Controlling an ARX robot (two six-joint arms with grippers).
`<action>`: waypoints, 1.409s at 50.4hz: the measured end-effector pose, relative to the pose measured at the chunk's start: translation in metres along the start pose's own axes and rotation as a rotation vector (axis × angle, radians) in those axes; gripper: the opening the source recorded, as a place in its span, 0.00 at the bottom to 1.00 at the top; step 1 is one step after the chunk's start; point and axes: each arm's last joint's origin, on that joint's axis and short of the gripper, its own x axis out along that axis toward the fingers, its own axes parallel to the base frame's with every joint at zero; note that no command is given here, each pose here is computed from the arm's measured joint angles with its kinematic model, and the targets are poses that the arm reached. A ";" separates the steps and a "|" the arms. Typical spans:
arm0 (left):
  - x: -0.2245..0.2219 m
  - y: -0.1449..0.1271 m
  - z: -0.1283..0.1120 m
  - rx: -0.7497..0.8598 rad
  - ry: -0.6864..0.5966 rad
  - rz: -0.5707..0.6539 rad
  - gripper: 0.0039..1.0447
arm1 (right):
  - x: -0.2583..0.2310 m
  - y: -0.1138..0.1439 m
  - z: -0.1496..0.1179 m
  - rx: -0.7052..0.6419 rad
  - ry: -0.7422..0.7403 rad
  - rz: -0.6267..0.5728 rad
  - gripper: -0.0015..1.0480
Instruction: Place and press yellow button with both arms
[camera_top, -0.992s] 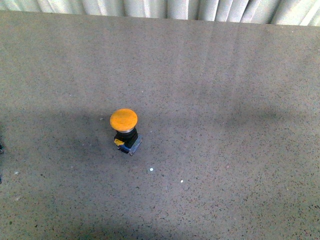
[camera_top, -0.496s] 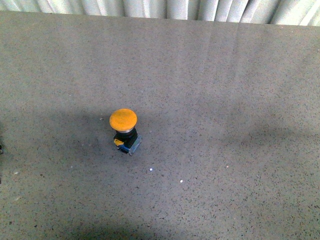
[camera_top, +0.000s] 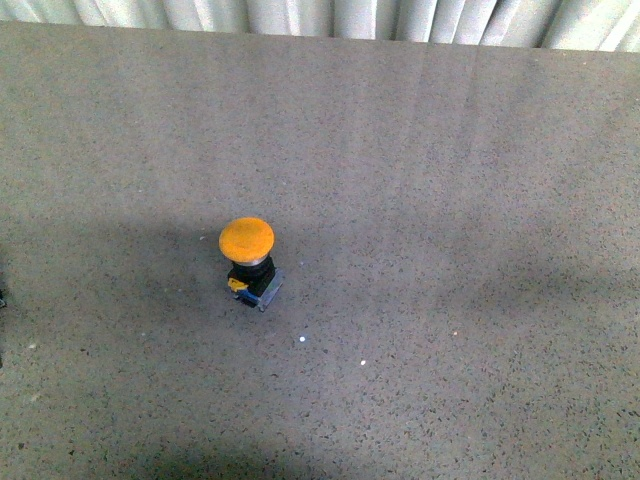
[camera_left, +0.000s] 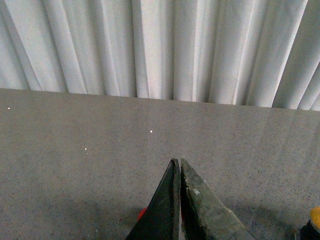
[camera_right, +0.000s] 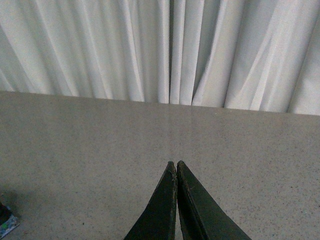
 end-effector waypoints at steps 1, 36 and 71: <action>0.000 0.000 0.000 0.000 0.000 0.000 0.01 | -0.001 0.000 0.000 0.000 0.000 0.000 0.01; 0.000 0.000 0.000 0.000 0.000 0.000 0.01 | -0.025 0.000 -0.003 0.000 0.006 0.000 0.01; 0.000 0.000 0.000 -0.001 0.000 0.000 0.74 | -0.026 0.000 -0.002 -0.002 0.003 0.000 0.72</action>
